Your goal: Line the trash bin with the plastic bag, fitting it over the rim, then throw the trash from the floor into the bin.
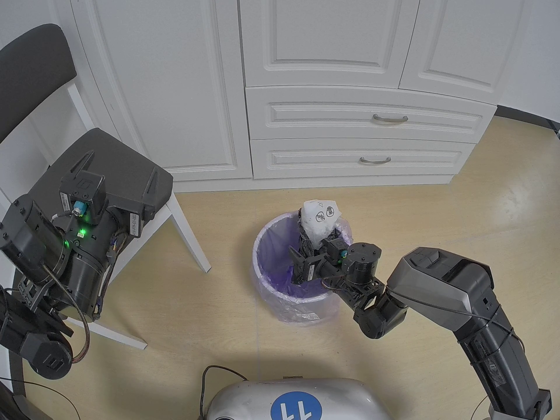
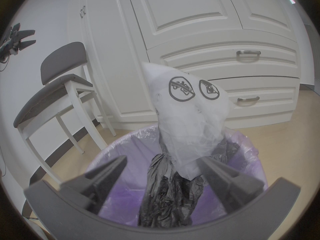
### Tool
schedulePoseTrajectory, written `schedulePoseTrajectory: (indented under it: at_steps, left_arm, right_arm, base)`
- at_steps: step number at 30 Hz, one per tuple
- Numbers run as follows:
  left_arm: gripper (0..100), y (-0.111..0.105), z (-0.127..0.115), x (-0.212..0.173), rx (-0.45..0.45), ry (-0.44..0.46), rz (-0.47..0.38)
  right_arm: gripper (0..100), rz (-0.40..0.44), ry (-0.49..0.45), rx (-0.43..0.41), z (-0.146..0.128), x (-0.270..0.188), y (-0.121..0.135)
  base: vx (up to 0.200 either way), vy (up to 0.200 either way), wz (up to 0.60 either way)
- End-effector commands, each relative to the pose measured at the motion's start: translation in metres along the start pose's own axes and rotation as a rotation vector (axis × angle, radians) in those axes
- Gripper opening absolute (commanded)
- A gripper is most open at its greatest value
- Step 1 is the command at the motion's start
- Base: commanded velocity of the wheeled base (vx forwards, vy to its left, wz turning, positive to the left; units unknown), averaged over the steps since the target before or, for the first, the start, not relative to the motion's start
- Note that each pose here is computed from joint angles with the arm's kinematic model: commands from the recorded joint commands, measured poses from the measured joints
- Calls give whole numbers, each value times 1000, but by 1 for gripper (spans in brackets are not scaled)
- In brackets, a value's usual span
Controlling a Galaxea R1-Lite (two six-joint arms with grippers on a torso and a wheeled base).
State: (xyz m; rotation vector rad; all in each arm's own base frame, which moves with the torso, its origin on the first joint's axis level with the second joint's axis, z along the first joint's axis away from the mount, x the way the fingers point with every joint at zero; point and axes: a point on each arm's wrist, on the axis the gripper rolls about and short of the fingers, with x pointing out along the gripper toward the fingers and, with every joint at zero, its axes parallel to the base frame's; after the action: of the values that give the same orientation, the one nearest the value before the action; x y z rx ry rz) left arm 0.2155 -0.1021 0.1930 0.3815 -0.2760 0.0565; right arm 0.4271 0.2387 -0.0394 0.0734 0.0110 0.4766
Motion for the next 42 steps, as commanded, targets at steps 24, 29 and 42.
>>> schedulePoseTrajectory:
  at_steps: [24,29,42]
  left_arm:
    - [100,0,0,0,0,-1,1]
    - [100,0,-1,0,2,3,-1]
    - [100,-2,-3,0,6,10,-8]
  right_arm:
    - [100,67,82,-9,12,-30,24]
    - [100,70,68,-10,18,-30,24]
    - [100,33,1,-13,62,-36,10]
  base:
    - [0,0,0]
    - [0,0,0]
    - [0,0,0]
